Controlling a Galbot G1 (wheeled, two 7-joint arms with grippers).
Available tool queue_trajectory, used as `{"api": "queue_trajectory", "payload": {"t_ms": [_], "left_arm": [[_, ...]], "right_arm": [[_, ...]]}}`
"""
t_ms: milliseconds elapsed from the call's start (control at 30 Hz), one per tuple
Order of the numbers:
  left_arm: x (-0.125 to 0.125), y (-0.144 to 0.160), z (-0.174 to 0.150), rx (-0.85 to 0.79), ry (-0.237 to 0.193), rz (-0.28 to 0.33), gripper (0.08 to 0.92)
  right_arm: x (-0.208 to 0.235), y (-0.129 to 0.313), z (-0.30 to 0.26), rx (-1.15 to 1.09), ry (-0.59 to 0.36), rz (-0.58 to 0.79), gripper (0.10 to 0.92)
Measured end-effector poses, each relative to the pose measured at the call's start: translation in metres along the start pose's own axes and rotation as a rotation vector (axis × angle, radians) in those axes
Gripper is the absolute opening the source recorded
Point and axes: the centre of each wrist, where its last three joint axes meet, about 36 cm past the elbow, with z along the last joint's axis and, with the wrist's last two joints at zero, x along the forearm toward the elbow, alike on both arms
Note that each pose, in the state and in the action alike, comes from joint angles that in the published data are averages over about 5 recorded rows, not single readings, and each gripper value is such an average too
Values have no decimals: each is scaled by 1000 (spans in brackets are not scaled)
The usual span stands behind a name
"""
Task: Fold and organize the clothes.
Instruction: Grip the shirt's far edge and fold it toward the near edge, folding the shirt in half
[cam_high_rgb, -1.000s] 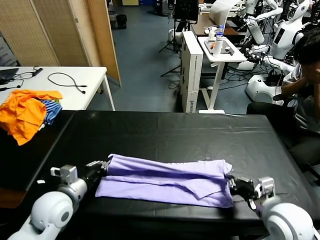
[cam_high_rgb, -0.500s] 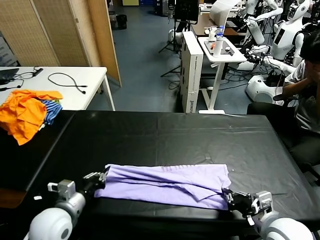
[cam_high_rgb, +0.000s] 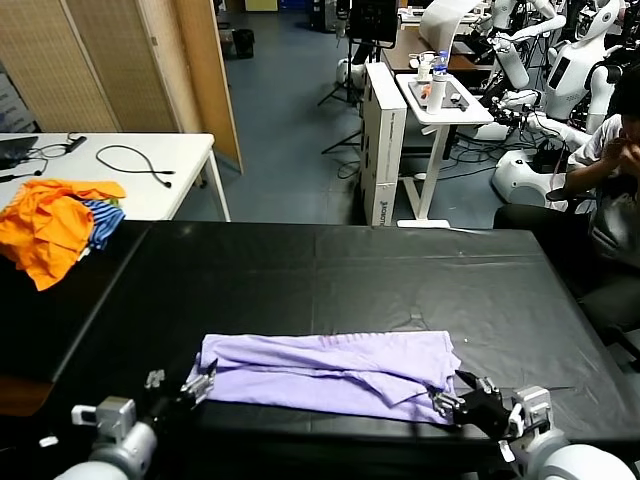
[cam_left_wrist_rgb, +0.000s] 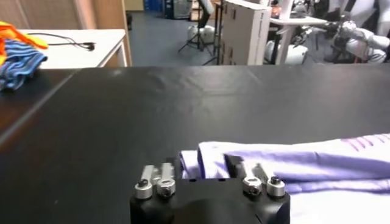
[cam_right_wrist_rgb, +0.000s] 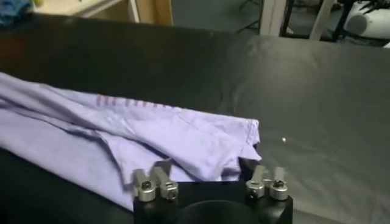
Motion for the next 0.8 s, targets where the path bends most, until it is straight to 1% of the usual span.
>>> {"api": "queue_trajectory", "payload": {"t_ms": [167,333,400,600,667,800], "left_arm": [[-8,8,-16,45,-24,-13,906],[-29,12,-29,66,-49,-9,907],[-39,13,-32,67,-49,-1,907],[-66,12,-36,79,-10,49,907],[-71,11,-35,59,10,51,907],[-75,10,-33,-9,65,34,907]], "right_arm": [[-11,-10,-7,-26,-33,41,907],[-33,-26,-11,-46,-44,74,907],[-43,-32,-11,-54,-41,85,907],[-69,-44,-11,-70,-42,107,907],[-77,-46,-11,-71,-44,110,907],[-89,-47,-13,-58,-51,111,907]]}}
